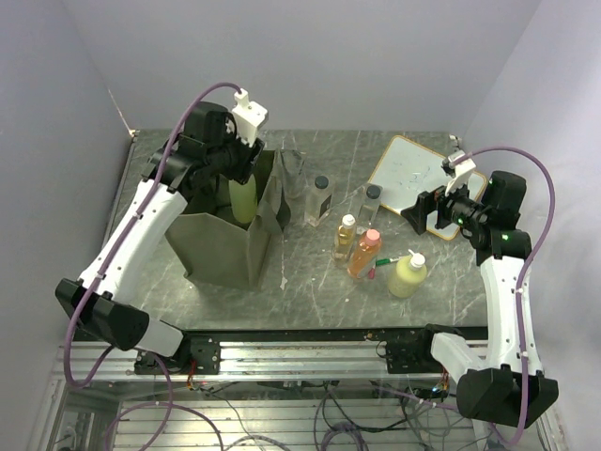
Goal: Place the personal care products into the canvas bag
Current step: Place the care product in the canvas bag.
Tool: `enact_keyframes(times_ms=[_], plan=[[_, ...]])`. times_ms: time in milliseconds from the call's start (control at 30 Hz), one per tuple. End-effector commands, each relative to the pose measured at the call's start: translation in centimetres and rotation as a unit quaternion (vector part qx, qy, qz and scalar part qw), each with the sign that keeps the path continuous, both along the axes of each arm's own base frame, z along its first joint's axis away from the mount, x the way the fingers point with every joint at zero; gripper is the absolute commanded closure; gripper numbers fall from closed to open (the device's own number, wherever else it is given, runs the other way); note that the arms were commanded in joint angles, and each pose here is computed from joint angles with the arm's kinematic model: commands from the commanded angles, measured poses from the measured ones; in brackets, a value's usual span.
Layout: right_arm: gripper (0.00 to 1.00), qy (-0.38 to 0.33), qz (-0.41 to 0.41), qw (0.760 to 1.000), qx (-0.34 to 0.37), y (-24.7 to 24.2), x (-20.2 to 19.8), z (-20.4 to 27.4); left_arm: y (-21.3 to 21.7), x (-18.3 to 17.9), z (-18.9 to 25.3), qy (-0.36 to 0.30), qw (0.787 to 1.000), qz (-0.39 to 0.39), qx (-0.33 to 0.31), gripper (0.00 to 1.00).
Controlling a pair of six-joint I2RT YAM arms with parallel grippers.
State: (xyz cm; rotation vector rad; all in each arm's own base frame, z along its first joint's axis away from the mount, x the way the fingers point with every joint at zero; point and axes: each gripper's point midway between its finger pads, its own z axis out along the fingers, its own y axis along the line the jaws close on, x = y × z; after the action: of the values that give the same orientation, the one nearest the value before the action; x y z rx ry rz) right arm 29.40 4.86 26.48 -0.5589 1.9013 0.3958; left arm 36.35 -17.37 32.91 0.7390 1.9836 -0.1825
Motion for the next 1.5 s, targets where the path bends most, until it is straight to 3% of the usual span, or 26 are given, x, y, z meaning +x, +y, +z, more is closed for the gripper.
enact_keyframes(times_ms=[0, 867, 1467], plan=[[0.0, -0.005, 0.001, 1.0, 0.002, 0.0, -0.2, -0.1, -1.0, 0.8, 6.6, -0.136, 0.987, -0.046, -0.07, 0.93], [0.0, -0.005, 0.003, 1.0, 0.005, 0.1, -0.3, 0.1, -2.2, 2.2, -3.2, -0.1, 0.985, -0.123, -0.07, 0.93], [0.0, -0.006, 0.004, 1.0, 0.006, 0.2, -0.4, 0.3, -3.9, 3.0, -7.1, -0.079, 0.981, -0.148, -0.097, 0.93]])
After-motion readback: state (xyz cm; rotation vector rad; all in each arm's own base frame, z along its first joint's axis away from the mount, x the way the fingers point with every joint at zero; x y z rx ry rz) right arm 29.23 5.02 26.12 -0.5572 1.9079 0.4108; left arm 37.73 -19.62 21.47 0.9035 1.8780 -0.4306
